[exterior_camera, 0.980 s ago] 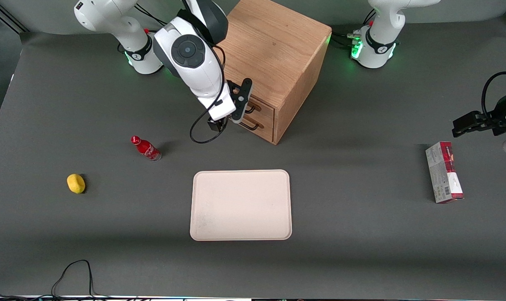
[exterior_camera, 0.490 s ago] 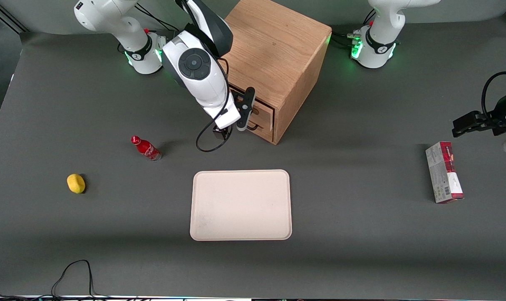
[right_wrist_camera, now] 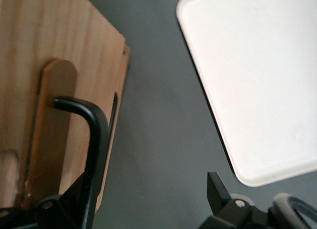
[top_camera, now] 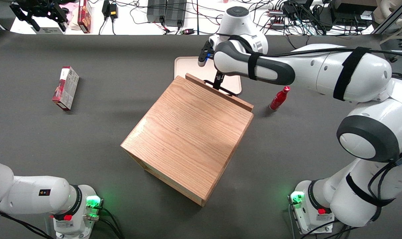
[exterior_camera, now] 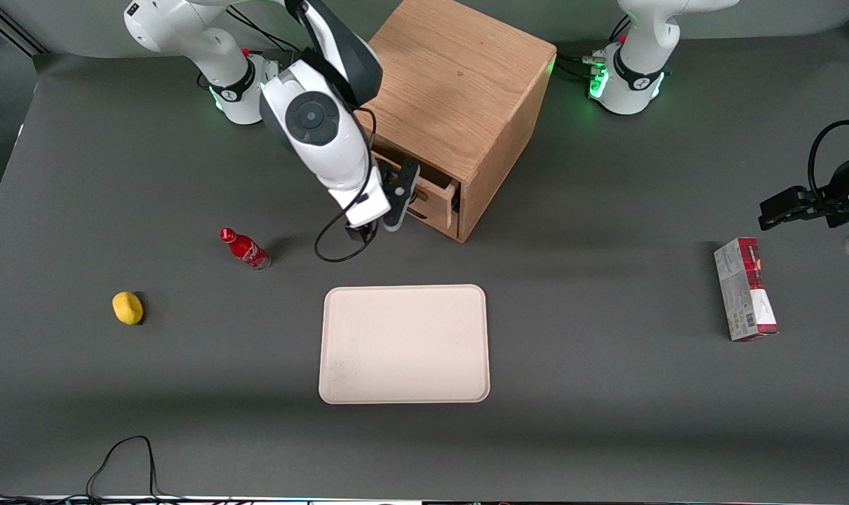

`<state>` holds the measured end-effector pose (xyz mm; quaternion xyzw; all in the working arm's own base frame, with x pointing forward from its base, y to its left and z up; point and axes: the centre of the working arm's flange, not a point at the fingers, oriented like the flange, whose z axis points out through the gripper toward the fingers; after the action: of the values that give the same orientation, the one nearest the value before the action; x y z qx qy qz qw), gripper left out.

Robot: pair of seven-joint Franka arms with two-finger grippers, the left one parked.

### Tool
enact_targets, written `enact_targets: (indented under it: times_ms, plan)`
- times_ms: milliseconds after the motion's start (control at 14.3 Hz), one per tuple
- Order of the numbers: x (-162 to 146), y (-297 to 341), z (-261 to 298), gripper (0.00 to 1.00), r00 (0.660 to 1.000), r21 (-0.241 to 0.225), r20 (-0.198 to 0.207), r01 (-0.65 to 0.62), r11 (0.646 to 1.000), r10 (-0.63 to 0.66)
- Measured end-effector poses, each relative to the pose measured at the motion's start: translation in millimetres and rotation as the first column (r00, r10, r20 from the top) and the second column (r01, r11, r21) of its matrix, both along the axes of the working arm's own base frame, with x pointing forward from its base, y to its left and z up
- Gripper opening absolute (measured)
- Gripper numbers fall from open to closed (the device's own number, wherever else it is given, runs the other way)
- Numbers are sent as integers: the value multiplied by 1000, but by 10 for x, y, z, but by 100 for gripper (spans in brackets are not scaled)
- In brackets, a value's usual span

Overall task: Open upper drawer
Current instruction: 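Pull the upper drawer outward by its handle with the right gripper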

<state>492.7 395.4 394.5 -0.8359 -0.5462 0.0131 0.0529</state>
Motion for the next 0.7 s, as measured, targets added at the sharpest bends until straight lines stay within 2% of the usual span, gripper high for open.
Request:
enact_targets:
  times_ms: [280,700]
  plan:
    - [125,-155,-6,100,995,-7,-3,95,995,-95]
    - [481,-308,16,100,992,-33,-24,125,992,-125]
